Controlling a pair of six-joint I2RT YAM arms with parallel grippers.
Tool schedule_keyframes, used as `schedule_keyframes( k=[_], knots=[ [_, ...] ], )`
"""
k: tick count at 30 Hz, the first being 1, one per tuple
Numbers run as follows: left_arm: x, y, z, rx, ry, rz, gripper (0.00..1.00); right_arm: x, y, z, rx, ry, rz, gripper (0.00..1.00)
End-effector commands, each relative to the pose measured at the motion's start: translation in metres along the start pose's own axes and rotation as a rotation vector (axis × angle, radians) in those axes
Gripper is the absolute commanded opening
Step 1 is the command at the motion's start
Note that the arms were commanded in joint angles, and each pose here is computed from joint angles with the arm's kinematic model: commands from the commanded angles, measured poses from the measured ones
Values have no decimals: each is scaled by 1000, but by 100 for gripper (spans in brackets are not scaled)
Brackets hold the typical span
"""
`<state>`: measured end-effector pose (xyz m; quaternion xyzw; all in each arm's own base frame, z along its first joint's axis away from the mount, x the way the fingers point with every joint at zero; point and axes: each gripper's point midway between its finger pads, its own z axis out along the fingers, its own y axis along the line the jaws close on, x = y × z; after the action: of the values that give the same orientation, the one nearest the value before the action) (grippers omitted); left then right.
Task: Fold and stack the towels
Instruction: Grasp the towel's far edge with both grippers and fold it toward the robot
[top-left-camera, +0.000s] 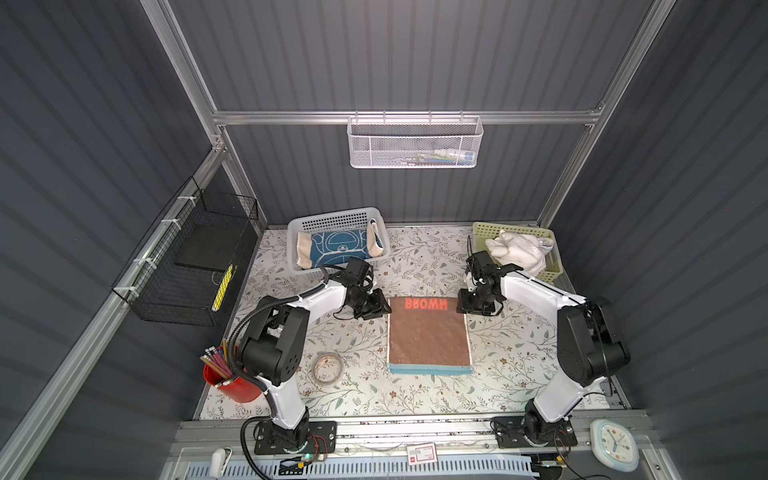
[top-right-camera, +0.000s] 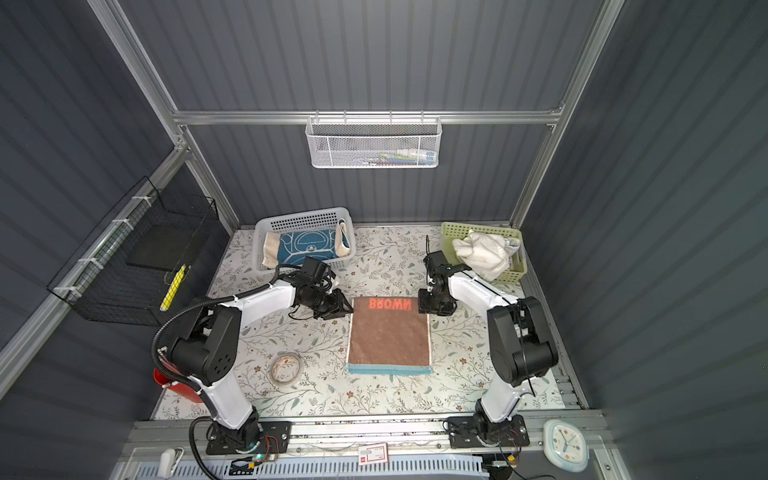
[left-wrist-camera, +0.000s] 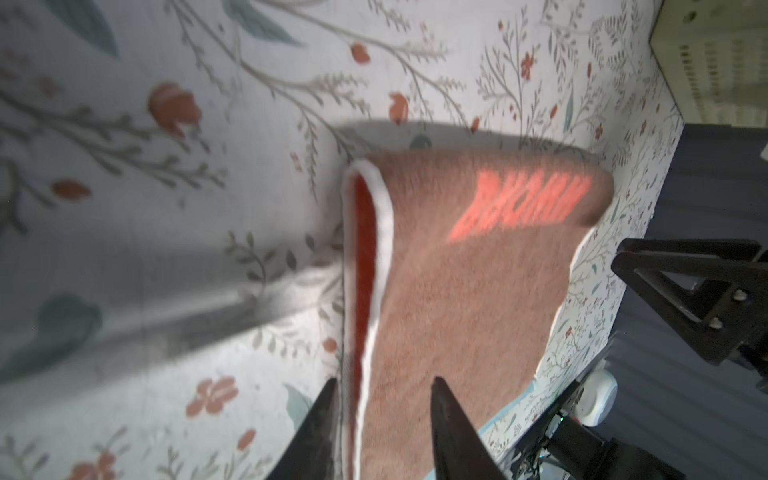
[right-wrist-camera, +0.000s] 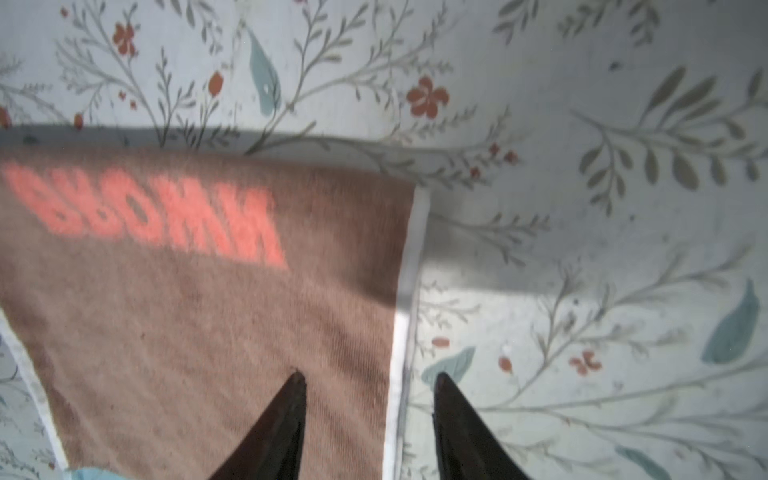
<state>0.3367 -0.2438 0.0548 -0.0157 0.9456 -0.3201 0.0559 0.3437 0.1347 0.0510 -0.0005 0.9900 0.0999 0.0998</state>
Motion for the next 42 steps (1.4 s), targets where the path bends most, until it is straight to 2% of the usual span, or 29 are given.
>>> schedule_keyframes(
  k=[1, 9, 13, 16, 19, 22, 25, 30, 34, 39, 42],
  knots=[
    [-28, -12, 10, 85, -18, 16, 37, -28, 5, 5, -30, -44, -9, 50],
    [-50, -15, 37, 121, 9, -3, 33, -31, 3, 26, -40, 8, 6, 46],
    [-53, -15, 42, 133, 18, -7, 23, -29, 3, 35, -41, 38, 2, 43],
    [-51, -16, 43, 145, 27, -3, 11, -31, 2, 39, -47, 44, 1, 35],
    [-50, -18, 39, 150, 23, 22, 1, -36, 6, 37, -68, 26, -17, 21],
    [-50, -24, 30, 159, 6, 55, 0, -43, 11, 27, -84, -13, -38, 10],
    [-52, -35, 15, 172, -27, 100, 0, -50, 15, 7, -91, -75, -60, 6],
    [-51, -51, -10, 199, -85, 164, 0, -51, 18, -29, -100, -168, -97, 5],
    [-39, -53, -16, 226, -112, 190, 0, -32, 13, -36, -108, -193, -106, 5],
    [-3, -63, -16, 218, -113, 265, 0, 10, 7, -28, -133, -153, -77, 7],
    [31, -64, -14, 186, -97, 307, 0, 41, 4, -30, -140, -129, -57, 14]
  ],
)
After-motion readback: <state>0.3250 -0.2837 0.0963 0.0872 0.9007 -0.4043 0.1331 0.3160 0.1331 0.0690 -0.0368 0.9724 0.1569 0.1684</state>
